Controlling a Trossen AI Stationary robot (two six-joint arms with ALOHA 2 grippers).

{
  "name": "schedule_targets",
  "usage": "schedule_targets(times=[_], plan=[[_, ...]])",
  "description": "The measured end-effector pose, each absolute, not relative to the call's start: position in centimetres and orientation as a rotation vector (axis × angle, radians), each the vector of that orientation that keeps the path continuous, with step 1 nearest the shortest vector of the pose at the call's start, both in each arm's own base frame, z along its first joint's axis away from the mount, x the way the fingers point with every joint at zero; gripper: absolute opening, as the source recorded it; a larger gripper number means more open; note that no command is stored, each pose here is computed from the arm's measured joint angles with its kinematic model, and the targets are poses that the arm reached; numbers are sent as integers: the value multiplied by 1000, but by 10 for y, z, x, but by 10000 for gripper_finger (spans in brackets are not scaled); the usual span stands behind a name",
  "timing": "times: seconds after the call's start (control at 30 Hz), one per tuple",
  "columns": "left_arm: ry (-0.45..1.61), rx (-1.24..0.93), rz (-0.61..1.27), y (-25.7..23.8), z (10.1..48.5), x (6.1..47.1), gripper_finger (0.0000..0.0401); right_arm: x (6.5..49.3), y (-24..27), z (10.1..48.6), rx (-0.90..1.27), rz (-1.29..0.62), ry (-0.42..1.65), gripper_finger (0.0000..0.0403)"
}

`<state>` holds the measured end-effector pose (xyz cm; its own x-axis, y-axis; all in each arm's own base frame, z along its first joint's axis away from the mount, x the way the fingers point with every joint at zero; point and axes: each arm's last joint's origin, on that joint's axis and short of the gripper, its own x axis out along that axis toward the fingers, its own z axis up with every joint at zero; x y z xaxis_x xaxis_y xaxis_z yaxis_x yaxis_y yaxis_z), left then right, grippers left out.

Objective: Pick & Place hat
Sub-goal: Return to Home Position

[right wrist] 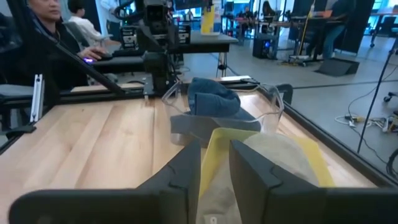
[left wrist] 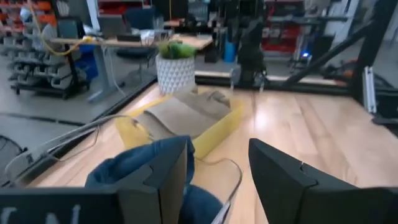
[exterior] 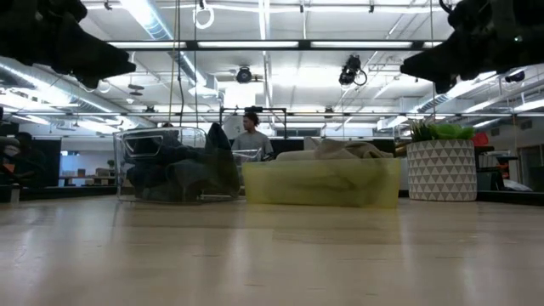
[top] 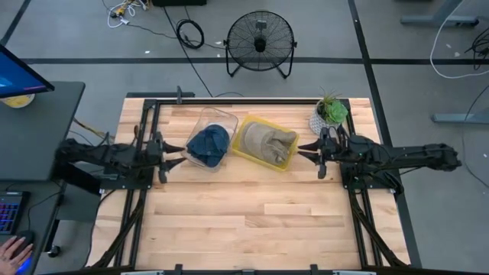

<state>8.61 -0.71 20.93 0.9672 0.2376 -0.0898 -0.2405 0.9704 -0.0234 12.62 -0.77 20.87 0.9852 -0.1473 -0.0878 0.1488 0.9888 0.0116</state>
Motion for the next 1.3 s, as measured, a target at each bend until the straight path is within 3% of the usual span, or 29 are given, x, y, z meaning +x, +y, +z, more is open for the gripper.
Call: schedule_targets(times=[0.23,0.63,1.3], plan=[[38,-37,229,-7,192,85,177,118,-7,194,6,-148,65,86],[-69,38,44,-15,173,95,177,107,-7,167,17,-150,28,86],[-53,46,51,-14,171,96,177,102,-10,163,-13,-181,60,86]])
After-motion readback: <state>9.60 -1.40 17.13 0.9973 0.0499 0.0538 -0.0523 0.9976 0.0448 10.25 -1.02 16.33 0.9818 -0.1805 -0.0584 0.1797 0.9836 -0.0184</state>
